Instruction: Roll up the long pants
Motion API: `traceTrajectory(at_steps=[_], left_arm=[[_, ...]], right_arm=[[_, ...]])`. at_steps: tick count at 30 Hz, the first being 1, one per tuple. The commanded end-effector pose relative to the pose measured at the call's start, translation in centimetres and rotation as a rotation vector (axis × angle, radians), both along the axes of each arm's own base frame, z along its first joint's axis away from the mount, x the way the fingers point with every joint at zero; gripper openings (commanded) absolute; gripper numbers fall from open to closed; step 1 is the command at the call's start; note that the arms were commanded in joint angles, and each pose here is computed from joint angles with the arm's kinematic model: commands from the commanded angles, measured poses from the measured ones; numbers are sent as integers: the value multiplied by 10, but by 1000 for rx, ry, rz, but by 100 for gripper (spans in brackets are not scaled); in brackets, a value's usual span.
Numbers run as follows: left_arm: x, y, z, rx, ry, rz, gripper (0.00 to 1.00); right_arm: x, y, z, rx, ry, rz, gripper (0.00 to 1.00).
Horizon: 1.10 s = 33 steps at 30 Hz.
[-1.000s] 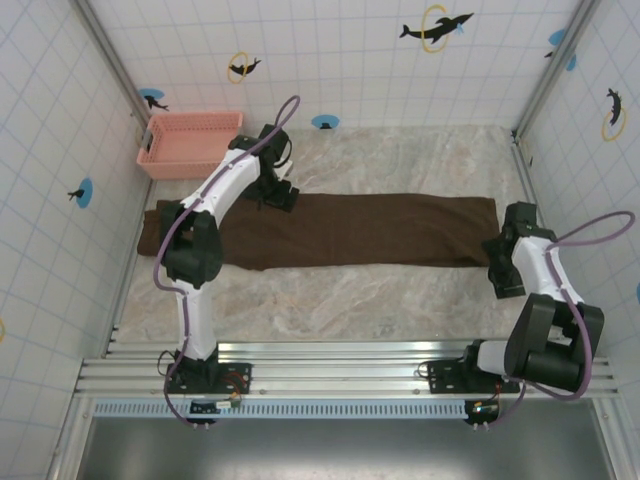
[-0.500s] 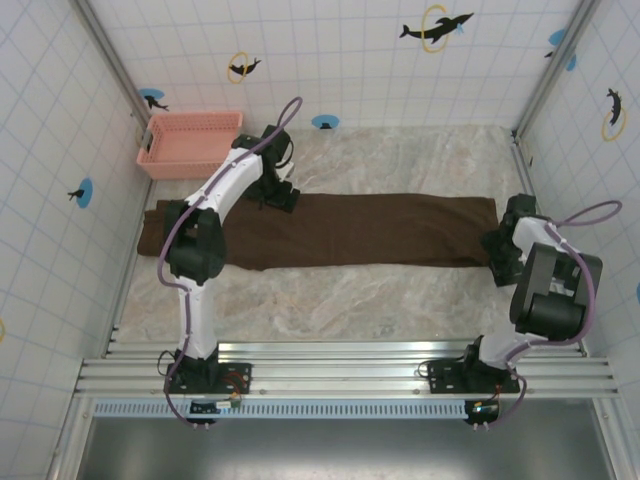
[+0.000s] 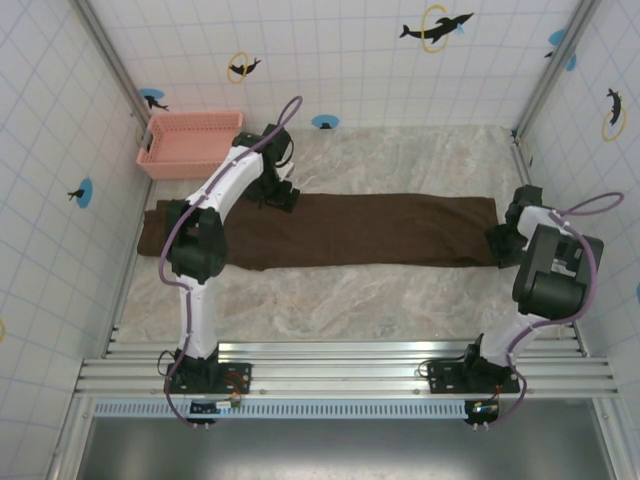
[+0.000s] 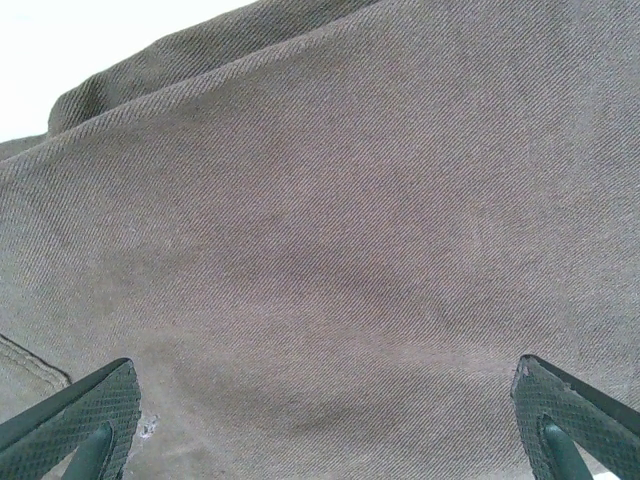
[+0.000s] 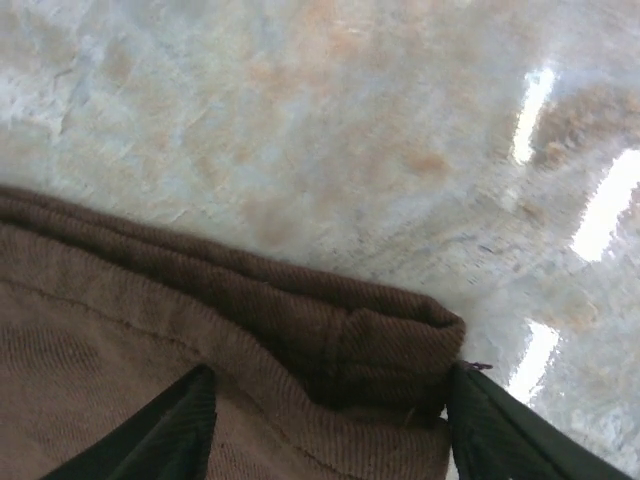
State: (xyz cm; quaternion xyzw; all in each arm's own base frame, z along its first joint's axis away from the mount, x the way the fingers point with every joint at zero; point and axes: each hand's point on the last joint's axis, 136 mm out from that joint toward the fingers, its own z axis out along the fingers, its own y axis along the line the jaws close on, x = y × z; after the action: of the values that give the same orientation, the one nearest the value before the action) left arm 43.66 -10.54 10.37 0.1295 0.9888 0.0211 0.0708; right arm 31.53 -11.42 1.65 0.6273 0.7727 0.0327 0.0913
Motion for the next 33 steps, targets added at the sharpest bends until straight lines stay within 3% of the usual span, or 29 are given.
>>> traceTrajectory(at_steps=[1,7,13,22,33], left_arm=[[-4,2,5,-6,20,32,98],[-5,-22,16,-154,17,75,97],[-7,-79,20,-343,12,84,98],[-22,-156,-14,-460,131,83,98],[5,-178,-39,-525,125,183,97]], right_arm=[[7,0,-18,31,11,18,51],[21,-6,-13,7,-28,58,23],[54,-14,27,-65,-280,48,10],[95,18,82,-47,-693,-7,7],[97,34,154,-199,-896,81,5]])
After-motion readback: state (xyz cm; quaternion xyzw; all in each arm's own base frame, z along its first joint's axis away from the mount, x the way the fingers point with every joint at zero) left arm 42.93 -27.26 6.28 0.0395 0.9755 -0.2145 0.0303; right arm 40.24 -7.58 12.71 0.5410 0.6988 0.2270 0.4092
